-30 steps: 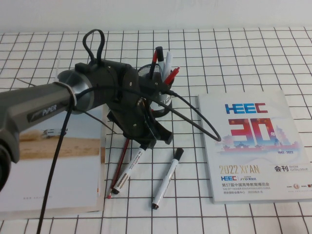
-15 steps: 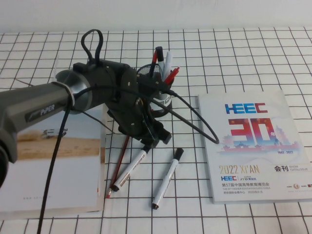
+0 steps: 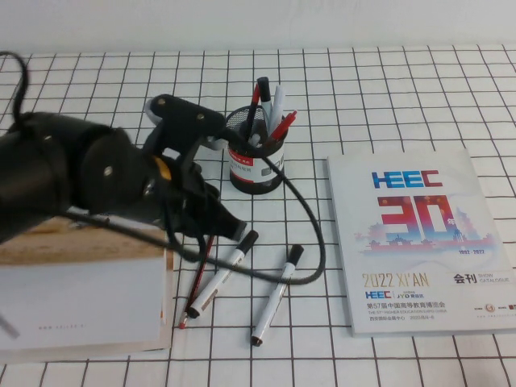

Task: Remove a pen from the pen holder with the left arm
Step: 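Take a marker out of the pen holder and lay it on the table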

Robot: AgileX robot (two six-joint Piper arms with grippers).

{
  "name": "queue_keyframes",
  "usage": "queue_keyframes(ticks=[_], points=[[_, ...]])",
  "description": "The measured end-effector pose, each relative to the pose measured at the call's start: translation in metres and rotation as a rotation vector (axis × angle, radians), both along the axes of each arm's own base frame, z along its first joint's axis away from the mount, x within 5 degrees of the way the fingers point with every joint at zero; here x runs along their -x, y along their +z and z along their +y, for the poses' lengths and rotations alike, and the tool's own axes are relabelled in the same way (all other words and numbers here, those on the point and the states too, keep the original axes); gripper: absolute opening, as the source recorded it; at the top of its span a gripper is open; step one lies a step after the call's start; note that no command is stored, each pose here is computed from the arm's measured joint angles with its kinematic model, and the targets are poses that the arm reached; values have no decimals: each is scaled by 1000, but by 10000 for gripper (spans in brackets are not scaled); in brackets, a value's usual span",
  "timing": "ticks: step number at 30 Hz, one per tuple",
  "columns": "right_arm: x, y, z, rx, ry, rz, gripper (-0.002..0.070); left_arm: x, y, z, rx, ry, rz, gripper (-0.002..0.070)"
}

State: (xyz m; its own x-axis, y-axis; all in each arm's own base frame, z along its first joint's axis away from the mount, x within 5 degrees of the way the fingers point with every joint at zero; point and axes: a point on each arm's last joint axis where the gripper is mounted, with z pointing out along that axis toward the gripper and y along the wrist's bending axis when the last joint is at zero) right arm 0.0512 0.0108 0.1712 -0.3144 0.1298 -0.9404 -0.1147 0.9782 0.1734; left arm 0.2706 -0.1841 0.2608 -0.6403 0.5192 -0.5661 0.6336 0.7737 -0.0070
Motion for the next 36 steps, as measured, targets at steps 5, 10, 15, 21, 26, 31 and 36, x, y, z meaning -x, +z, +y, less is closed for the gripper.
queue_keyframes(ticks=[5,10,15,21,26,31,36], points=[[0,0,0,0,0,0,-15,37,16,25,85,46,-86,3],[0,0,0,0,0,0,-15,72,18,49,203,122,-166,0],[0,0,0,0,0,0,-15,101,19,69,294,151,-256,0],[0,0,0,0,0,0,-15,129,11,87,383,191,-280,0],[0,0,0,0,0,0,-15,137,1,92,362,194,-234,0],[0,0,0,0,0,0,-15,140,-2,93,319,172,-207,0],[0,0,0,0,0,0,-15,140,-2,93,274,119,-244,0]])
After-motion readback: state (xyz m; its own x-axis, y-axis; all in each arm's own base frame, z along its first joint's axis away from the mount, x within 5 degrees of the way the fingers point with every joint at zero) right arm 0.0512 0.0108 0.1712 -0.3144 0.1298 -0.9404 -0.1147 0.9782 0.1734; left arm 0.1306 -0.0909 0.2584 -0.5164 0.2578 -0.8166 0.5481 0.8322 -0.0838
